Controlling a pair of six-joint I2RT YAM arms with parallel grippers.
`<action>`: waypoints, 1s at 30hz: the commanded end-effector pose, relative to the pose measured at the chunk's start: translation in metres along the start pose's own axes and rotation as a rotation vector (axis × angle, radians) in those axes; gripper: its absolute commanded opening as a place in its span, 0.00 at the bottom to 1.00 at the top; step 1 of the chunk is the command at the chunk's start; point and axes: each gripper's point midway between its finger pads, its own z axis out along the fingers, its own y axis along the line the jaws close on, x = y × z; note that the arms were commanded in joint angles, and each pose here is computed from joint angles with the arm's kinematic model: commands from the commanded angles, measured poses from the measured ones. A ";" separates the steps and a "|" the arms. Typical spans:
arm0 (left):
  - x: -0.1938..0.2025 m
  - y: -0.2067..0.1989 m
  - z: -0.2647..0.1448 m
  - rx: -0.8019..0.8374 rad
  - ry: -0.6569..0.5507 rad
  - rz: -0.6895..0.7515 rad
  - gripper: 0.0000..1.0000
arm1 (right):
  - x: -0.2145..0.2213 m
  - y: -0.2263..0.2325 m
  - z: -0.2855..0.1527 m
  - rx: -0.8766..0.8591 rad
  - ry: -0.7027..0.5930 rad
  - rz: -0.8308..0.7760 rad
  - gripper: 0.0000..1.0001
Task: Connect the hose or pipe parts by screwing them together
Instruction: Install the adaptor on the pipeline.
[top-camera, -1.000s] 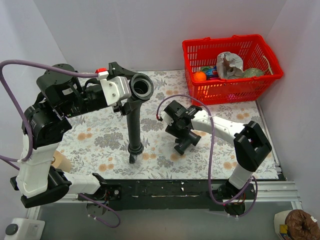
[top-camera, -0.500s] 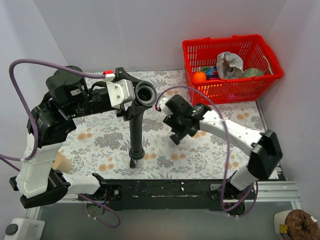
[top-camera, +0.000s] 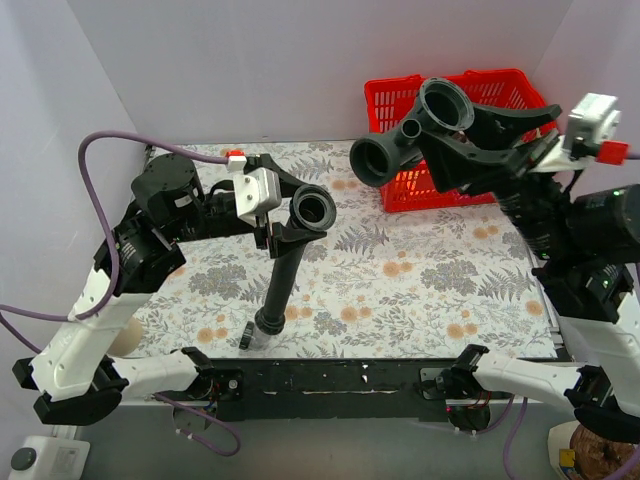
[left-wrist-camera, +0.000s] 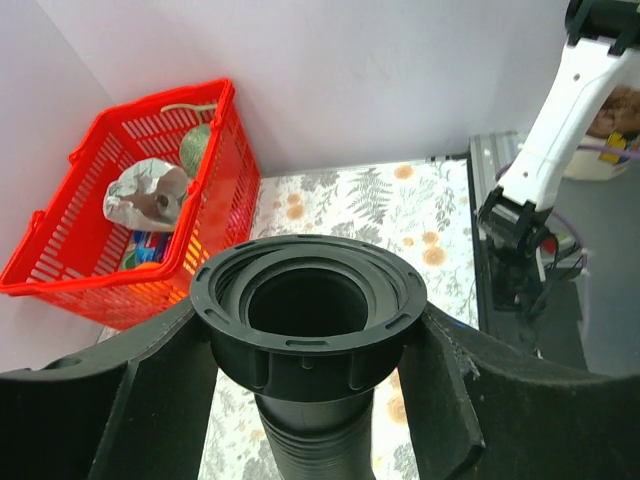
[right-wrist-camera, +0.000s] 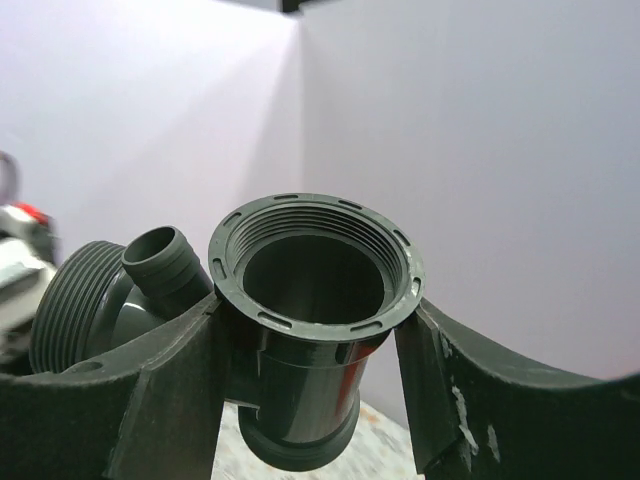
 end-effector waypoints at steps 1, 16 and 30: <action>-0.055 -0.002 -0.010 -0.021 -0.221 -0.002 0.00 | -0.031 0.049 0.003 -0.249 -0.157 0.152 0.01; -0.097 -0.011 -0.003 0.065 -0.588 -0.109 0.01 | -0.058 0.107 -0.011 -0.603 -0.274 0.277 0.01; -0.067 -0.026 0.010 0.164 -0.564 -0.232 0.05 | -0.051 0.124 0.010 -0.689 -0.153 0.272 0.01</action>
